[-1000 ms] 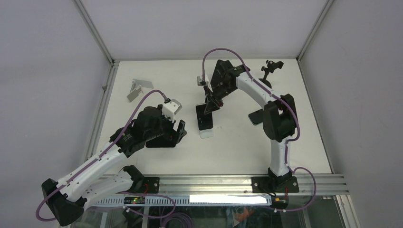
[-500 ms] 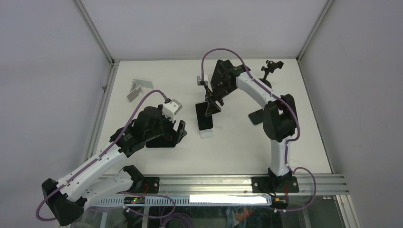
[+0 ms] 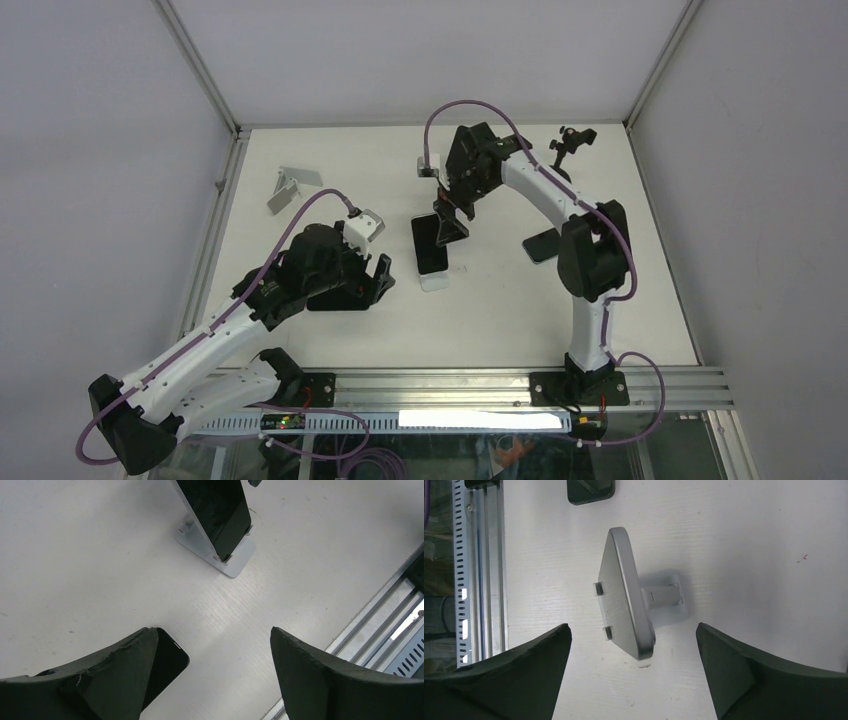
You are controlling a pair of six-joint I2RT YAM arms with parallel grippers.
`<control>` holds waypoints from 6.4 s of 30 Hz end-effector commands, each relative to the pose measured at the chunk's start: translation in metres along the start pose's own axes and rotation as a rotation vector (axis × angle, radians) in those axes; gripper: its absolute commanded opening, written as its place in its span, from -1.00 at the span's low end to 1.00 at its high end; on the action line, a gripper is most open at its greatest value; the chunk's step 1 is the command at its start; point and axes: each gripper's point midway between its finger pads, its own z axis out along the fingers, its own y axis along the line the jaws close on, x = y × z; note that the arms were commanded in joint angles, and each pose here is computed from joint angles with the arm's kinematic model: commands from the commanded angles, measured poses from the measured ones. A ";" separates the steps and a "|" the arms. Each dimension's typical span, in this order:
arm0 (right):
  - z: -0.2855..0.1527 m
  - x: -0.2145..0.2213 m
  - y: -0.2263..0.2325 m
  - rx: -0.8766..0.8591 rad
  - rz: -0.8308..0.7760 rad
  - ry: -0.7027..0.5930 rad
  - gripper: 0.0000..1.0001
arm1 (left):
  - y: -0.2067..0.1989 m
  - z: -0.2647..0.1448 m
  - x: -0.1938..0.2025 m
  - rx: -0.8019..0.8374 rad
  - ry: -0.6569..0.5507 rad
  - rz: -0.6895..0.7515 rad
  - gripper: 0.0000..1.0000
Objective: Place the phone on the phone stand
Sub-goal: Move the phone stand with the phone to the center of the board, then move the phone stand to the center of the board.
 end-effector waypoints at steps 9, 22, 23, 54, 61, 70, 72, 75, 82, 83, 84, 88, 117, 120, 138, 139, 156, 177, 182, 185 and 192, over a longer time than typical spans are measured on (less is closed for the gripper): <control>-0.068 0.010 0.062 0.149 -0.113 0.027 0.98 | -0.008 -0.006 -0.013 0.053 -0.048 0.003 0.71; -0.101 0.070 0.115 0.230 0.042 -0.234 0.98 | -0.031 0.002 -0.036 0.162 -0.168 -0.122 0.72; -0.099 0.076 0.117 0.227 0.067 -0.250 0.98 | -0.034 0.007 -0.034 0.180 -0.181 -0.150 0.72; -0.107 0.124 0.100 0.319 0.173 -0.264 0.98 | -0.036 0.081 -0.042 0.266 -0.302 -0.301 0.86; -0.106 0.124 0.100 0.317 0.175 -0.262 0.98 | -0.020 0.094 -0.044 0.281 -0.329 -0.369 0.76; -0.106 0.125 0.099 0.316 0.180 -0.259 0.98 | -0.004 0.121 -0.031 0.327 -0.315 -0.366 0.48; -0.106 0.126 0.099 0.317 0.181 -0.257 0.98 | -0.004 0.127 -0.027 0.342 -0.315 -0.355 0.38; -0.105 0.127 0.099 0.315 0.185 -0.255 0.98 | -0.010 0.134 -0.025 0.396 -0.331 -0.338 0.25; -0.105 0.129 0.097 0.317 0.192 -0.247 0.98 | -0.020 0.147 -0.024 0.490 -0.353 -0.339 -0.26; -0.105 0.129 0.096 0.317 0.193 -0.247 0.98 | -0.020 0.148 -0.024 0.497 -0.352 -0.341 -0.41; -0.105 0.129 0.097 0.316 0.194 -0.246 0.98 | -0.021 0.148 -0.025 0.502 -0.356 -0.340 -0.57; -0.104 0.130 0.096 0.314 0.198 -0.245 0.98 | -0.021 0.146 -0.029 0.503 -0.384 -0.319 -1.00; -0.104 0.135 0.093 0.316 0.212 -0.221 0.98 | 0.159 0.221 -0.145 0.382 -0.576 -0.246 -1.00; -0.103 0.136 0.092 0.314 0.217 -0.217 0.98 | 0.165 0.229 -0.143 0.380 -0.565 -0.246 -1.00; -0.103 0.138 0.091 0.313 0.224 -0.212 0.98 | 0.172 0.251 -0.113 0.366 -0.482 -0.281 -0.62; -0.103 0.138 0.091 0.314 0.224 -0.212 0.98 | 0.172 0.251 -0.112 0.363 -0.480 -0.285 -0.54; -0.106 0.135 0.093 0.327 0.213 -0.211 0.98 | 0.183 0.219 -0.111 0.224 -0.502 -0.311 0.98; -0.115 0.131 0.098 0.356 0.190 -0.232 0.98 | 0.193 0.127 -0.080 -0.132 -0.256 -0.366 0.98; -0.116 0.131 0.099 0.358 0.190 -0.232 0.98 | 0.230 0.108 -0.071 -0.323 -0.151 -0.368 0.98; -0.116 0.132 0.100 0.360 0.187 -0.234 0.98 | 0.251 0.096 -0.061 -0.381 -0.098 -0.377 0.98; -0.116 0.132 0.100 0.354 0.187 -0.235 0.98 | 0.302 0.056 -0.029 -0.556 -0.046 -0.423 0.98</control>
